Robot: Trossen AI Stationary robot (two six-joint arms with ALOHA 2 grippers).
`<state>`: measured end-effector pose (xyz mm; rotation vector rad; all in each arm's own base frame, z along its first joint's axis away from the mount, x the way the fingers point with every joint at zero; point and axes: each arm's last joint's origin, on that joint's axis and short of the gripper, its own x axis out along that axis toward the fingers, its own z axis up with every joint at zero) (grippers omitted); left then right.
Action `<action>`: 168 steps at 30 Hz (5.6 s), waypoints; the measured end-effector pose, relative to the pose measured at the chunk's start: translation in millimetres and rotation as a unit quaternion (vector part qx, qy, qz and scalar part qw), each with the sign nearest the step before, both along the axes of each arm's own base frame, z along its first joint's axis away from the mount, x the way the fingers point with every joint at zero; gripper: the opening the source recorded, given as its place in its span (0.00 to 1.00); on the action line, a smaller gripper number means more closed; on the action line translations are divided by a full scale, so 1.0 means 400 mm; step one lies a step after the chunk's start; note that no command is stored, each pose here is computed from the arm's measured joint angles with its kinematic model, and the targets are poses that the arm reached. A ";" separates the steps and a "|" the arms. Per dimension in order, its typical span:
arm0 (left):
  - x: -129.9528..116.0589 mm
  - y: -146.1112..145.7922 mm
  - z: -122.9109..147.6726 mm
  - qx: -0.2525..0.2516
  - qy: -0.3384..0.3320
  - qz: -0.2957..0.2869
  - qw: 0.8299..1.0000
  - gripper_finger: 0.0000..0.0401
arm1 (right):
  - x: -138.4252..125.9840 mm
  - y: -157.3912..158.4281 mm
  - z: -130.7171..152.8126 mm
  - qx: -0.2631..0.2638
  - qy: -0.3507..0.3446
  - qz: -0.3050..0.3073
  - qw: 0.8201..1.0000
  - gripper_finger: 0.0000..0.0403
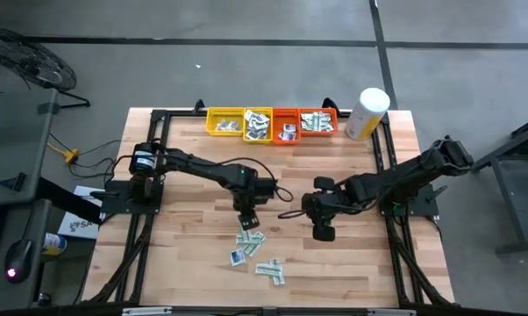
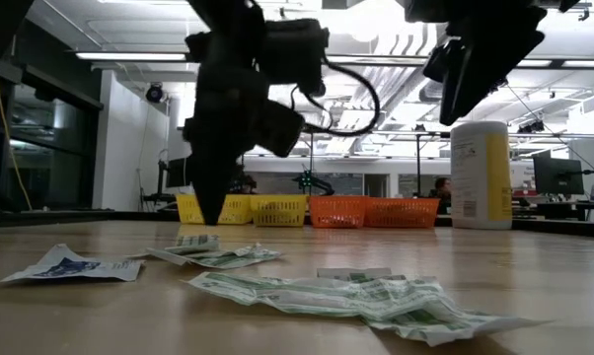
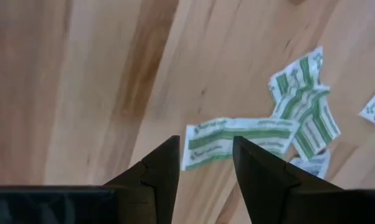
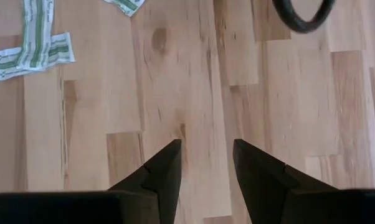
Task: Pick & Place First Aid Supplies
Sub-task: Put the green pad into the right orange bin
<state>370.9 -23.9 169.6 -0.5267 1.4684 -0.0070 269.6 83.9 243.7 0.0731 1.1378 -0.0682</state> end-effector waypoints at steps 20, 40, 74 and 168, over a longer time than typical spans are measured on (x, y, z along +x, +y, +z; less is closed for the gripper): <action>-0.032 -0.003 -0.070 -0.059 -0.017 -0.037 0.997 0.37 | -0.008 0.024 0.000 0.002 -0.001 0.000 1.000 0.34; -0.070 -0.004 -0.144 -0.132 -0.045 -0.057 0.989 0.33 | -0.009 0.025 0.001 -0.010 -0.012 -0.031 0.999 0.34; -0.070 0.009 0.021 -0.029 -0.129 -0.005 0.991 0.00 | -0.005 0.019 0.003 -0.045 -0.030 -0.048 0.997 0.34; -0.204 0.377 0.404 0.351 -0.339 0.087 0.868 0.31 | -0.095 -0.549 0.099 -0.026 -0.150 -0.554 0.818 0.00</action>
